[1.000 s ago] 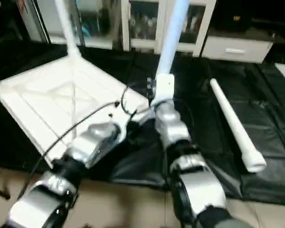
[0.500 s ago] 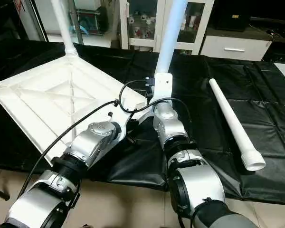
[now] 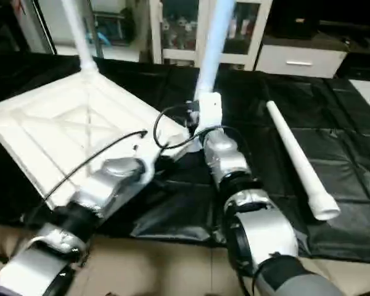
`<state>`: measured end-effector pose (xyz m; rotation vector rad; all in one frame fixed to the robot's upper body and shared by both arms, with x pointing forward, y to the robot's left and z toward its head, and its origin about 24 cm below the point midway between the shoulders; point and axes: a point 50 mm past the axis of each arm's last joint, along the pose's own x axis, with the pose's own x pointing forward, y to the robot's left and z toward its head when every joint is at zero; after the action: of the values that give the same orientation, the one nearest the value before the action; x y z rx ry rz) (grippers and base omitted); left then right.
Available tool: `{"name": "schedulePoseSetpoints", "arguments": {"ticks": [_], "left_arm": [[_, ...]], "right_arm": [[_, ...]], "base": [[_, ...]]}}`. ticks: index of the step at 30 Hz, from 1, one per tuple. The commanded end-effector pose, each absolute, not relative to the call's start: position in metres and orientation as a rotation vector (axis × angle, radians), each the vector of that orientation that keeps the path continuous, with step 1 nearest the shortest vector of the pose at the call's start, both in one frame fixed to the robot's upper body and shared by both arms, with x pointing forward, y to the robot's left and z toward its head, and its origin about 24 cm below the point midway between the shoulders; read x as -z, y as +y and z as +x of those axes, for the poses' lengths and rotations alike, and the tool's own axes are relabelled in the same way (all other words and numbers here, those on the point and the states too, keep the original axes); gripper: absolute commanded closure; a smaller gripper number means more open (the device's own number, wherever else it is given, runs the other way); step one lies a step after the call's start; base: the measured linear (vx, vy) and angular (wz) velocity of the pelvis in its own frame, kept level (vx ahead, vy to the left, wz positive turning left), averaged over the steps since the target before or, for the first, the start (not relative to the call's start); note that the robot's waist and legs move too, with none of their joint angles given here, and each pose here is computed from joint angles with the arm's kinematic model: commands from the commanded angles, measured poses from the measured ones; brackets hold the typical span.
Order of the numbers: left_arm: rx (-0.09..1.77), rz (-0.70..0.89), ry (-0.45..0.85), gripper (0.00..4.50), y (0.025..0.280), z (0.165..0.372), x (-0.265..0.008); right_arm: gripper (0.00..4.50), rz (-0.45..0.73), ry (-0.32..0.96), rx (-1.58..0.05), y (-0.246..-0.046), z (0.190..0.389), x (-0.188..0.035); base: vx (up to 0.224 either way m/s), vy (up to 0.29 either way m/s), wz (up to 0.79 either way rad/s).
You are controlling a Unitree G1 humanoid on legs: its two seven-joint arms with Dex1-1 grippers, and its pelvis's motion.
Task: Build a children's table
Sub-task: Insert table leg to table base
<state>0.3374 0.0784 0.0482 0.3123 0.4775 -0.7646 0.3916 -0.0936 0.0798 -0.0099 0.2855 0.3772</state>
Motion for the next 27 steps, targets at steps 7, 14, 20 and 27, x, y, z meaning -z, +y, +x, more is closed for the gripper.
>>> {"name": "schedulePoseSetpoints", "arguments": {"ticks": [7,14,20,27], "left_arm": [[1.243,0.424,0.438,4.50,0.106,0.306,-0.072],[1.294,0.449,0.441,4.50,0.119,0.303,-0.077],[1.326,0.428,0.451,4.50,0.121,0.300,-0.077],[1.357,0.426,0.447,4.50,0.120,0.298,-0.078]], "right_arm": [[2.66,-0.097,0.547,-0.809,-0.142,0.358,-0.055],[2.66,-0.138,0.577,-0.939,-0.168,0.338,-0.056],[2.66,-0.122,0.595,-1.009,-0.175,0.322,-0.054],[2.66,-0.120,0.626,-1.039,-0.176,0.308,-0.048]], "base": [[0.008,0.002,0.00],[0.000,0.000,0.00],[0.000,0.000,0.00],[0.000,0.000,0.00]]}}
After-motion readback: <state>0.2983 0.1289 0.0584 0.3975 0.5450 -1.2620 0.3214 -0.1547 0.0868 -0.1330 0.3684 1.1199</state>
